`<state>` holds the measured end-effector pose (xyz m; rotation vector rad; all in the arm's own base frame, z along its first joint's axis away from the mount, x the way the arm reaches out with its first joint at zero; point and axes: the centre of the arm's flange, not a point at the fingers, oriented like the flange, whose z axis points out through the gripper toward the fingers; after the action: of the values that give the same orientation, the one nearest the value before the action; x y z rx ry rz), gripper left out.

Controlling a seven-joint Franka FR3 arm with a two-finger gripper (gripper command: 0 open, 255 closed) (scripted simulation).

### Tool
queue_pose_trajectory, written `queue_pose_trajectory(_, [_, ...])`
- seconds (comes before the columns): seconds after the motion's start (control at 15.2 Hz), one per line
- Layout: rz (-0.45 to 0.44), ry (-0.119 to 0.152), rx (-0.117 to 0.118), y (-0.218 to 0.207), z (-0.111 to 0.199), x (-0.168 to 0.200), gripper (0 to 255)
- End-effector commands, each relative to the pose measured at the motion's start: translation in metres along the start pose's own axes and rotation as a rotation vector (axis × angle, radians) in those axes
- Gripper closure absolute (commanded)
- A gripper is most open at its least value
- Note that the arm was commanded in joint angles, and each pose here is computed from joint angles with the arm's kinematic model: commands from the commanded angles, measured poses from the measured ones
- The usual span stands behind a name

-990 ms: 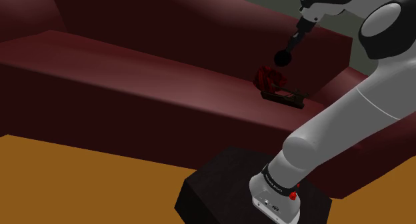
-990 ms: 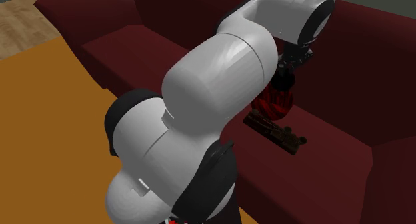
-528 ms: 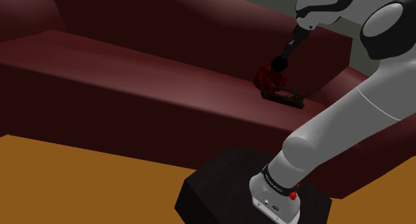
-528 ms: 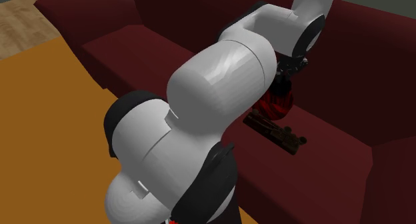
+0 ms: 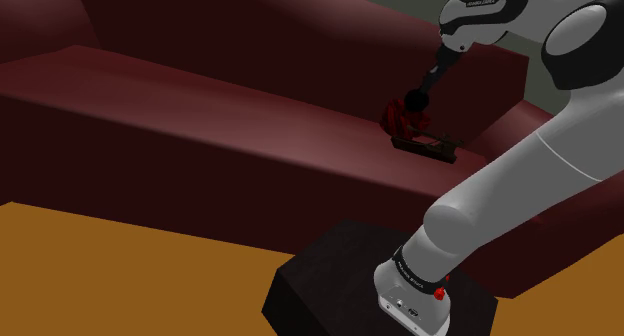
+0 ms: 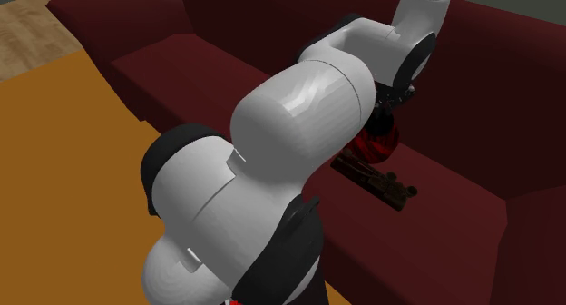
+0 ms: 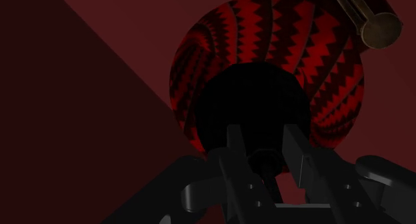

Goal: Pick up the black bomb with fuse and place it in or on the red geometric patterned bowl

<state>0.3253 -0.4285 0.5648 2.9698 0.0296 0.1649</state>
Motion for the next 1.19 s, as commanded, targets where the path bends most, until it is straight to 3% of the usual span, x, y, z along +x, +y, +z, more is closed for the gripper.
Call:
queue_pose_trajectory(0.0, [0.0, 0.001, 0.0, 0.0, 0.0, 0.0, 255])
queue_pose_trajectory(0.07, [0.0, 0.001, 0.0, 0.0, 0.0, 0.0, 255])
queue_pose_trajectory(0.13, [0.0, 0.001, 0.0, 0.0, 0.0, 0.0, 0])
queue_pose_trajectory(0.46, [0.0, 0.001, 0.0, 0.0, 0.0, 0.0, 0])
queue_pose_trajectory(0.73, [0.0, 0.001, 0.0, 0.0, -0.05, 0.0, 0])
queue_pose_trajectory(1.12, [0.0, 0.001, 0.0, 0.0, -0.05, 0.0, 0])
